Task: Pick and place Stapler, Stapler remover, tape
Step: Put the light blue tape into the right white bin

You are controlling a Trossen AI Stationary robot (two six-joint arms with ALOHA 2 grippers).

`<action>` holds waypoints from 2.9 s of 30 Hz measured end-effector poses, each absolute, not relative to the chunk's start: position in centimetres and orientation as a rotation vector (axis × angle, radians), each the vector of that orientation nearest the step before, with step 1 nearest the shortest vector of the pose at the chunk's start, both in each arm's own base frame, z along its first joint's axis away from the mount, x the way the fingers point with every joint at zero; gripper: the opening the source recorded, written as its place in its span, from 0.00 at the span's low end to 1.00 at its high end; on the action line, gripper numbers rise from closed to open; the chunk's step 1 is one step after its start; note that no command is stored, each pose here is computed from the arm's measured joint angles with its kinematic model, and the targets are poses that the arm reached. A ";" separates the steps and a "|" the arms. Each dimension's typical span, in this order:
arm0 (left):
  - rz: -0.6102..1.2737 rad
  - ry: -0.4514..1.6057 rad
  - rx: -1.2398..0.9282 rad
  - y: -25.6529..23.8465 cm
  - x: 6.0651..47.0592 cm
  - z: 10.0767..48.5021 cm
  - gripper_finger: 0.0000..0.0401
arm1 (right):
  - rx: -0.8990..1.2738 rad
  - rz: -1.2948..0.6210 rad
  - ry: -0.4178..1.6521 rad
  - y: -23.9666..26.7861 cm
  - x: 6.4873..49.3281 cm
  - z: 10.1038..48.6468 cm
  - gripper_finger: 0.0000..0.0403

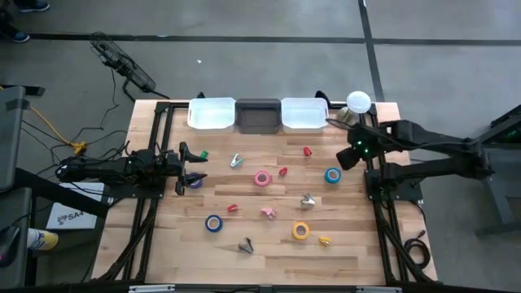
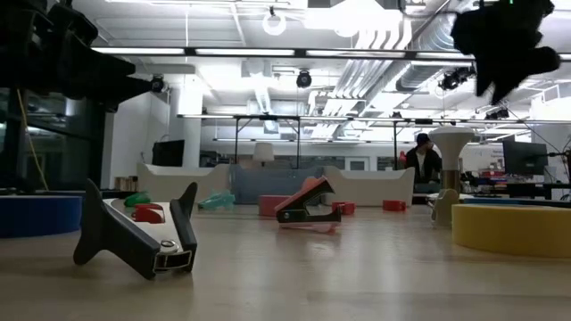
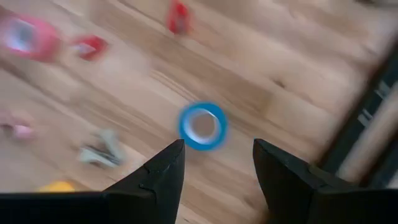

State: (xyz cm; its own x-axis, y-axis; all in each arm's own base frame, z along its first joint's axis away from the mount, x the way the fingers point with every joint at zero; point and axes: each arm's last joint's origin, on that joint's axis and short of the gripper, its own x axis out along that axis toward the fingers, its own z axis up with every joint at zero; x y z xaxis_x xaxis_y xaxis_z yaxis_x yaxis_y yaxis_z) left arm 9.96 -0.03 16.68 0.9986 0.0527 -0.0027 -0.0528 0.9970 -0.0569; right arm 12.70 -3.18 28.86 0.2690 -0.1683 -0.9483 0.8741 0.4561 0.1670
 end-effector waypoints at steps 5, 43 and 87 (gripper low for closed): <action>0.053 0.001 -0.057 0.0 10.0 16.7 0.65 | 0.820 -0.859 1.168 -3.3 13.4 26.5 0.45; 0.053 0.001 -0.057 0.0 10.0 16.7 0.65 | 0.781 -0.738 1.456 -2.7 21.7 14.9 0.61; 0.053 0.001 -0.057 0.0 10.0 16.7 0.65 | 0.679 -0.634 1.232 -7.4 27.7 24.2 0.08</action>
